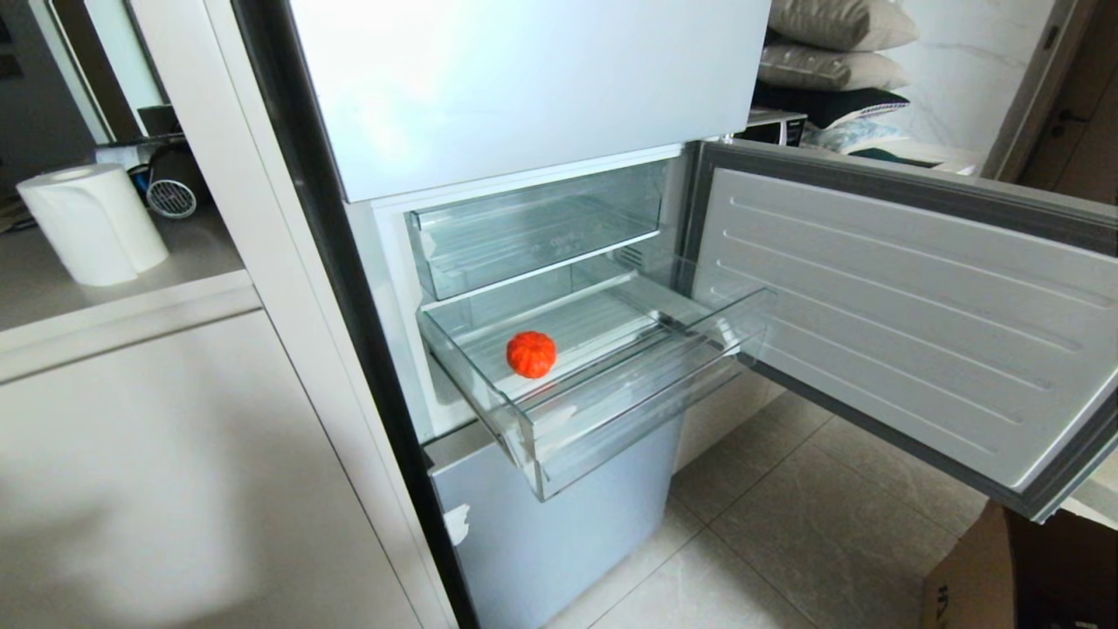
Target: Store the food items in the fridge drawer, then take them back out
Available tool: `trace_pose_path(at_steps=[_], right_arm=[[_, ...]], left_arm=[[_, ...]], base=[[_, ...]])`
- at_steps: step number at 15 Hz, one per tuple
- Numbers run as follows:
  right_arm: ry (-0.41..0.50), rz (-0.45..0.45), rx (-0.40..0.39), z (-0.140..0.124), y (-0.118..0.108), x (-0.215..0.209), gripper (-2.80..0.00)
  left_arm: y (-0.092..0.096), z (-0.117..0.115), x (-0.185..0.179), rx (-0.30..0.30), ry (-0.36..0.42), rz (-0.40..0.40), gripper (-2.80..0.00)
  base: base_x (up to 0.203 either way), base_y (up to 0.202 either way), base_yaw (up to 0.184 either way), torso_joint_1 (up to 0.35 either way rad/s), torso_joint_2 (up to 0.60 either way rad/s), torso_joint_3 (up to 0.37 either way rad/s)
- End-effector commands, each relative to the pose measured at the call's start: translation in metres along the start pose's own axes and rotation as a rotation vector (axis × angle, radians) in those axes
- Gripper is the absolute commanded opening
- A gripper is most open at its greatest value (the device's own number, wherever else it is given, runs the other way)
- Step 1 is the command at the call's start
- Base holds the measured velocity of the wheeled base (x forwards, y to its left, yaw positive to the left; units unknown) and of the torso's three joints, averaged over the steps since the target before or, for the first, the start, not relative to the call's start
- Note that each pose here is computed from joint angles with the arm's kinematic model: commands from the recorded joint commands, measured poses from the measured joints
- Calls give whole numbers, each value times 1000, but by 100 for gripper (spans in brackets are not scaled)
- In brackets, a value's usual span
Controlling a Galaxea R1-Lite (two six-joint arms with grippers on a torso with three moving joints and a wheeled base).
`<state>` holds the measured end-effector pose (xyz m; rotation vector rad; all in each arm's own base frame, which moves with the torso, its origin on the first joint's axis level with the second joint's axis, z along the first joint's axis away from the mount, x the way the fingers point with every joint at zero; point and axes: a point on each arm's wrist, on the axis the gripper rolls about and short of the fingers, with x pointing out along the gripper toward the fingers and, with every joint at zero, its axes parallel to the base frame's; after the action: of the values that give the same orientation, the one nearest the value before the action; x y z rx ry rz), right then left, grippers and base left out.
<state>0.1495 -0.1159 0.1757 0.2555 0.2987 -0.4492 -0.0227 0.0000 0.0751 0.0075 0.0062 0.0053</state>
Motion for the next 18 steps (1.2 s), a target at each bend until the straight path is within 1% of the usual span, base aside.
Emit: trace_pose_path(at_steps=[1,2,3,5,9,13,14,15,18], right_arm=[[15,193,-71,-25,37,-26,-280],[50,239,-91,-42,42,-31,-280],[41,267,-109,-48,45,-36,-280],[20,293,-112,-46,47,-40,-280],[41,289,-111,-54,46,-39,-280],[11,294,-124,-54,46,-39,-280],[-11,296,-141,-54,46,-39,-280],[-14,296,-152,-56,46,-40,-280],[-24,294,-151,-58,45,-40,-280]], left_arm=[[0,0,0,0,0,-1,-280],[0,0,0,0,1,1,-280],[0,0,0,0,0,-1,-280],[0,0,0,0,1,0,-280],[0,0,0,0,0,1,-280],[0,0,0,0,1,1,-280],[0,0,0,0,2,1,-280],[0,0,0,0,1,0,-280],[0,0,0,0,2,-1,-280]], base=[[0,0,0,0,0,0],[0,0,0,0,0,0],[0,0,0,0,0,0],[0,0,0,0,0,0],[0,0,0,0,0,0],[0,0,0,0,0,0],[0,0,0,0,0,0],[0,0,0,0,0,0],[0,-3,20,1,0,1]])
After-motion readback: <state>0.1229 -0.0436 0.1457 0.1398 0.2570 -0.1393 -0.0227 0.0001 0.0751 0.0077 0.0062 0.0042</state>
